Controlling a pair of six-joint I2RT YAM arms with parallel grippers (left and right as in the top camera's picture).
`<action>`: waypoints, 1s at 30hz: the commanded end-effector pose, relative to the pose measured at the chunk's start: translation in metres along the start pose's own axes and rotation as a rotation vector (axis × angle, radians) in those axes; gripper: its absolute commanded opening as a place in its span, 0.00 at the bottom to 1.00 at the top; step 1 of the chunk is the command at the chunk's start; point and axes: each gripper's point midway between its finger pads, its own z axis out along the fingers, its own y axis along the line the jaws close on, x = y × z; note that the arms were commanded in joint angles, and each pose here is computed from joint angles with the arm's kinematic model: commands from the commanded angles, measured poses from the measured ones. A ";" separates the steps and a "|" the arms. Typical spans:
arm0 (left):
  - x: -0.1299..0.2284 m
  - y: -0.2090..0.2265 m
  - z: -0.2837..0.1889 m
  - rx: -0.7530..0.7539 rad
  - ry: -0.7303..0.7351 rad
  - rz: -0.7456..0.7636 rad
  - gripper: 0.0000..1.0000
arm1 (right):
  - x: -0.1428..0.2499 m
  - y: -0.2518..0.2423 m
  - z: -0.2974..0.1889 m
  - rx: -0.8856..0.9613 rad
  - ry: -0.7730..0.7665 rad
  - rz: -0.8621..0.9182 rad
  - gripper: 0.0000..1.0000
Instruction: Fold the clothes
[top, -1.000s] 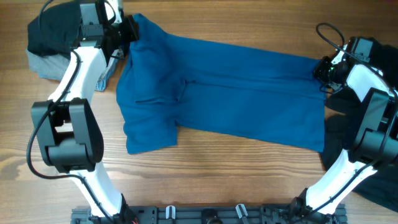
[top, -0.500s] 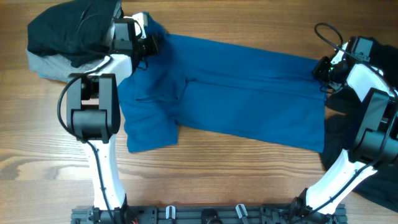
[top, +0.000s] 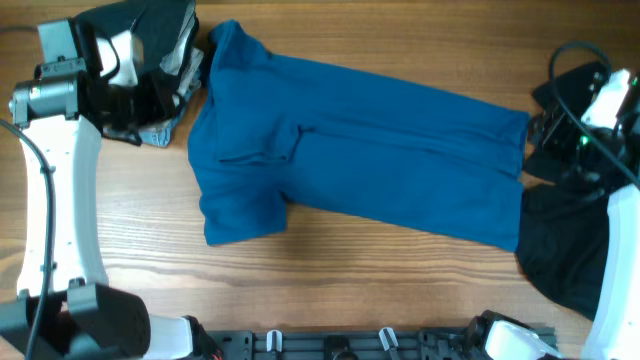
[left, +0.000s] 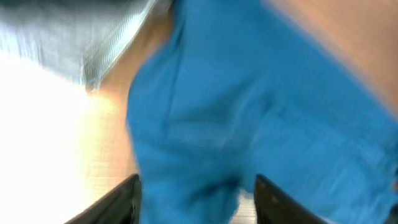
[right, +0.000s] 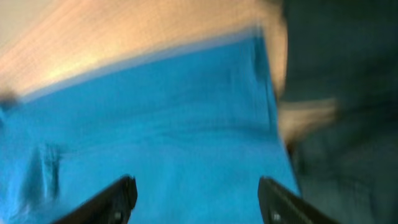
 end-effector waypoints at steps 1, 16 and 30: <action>0.068 0.028 0.050 -0.037 0.274 -0.076 0.65 | 0.037 -0.010 0.014 0.029 0.164 0.072 0.68; 0.208 0.085 0.118 -0.182 0.535 -0.238 0.56 | 0.126 -0.052 0.108 0.126 0.545 0.237 0.72; 0.202 0.068 0.115 -0.085 0.542 -0.286 0.04 | 0.158 -0.062 0.115 0.171 0.601 0.330 0.83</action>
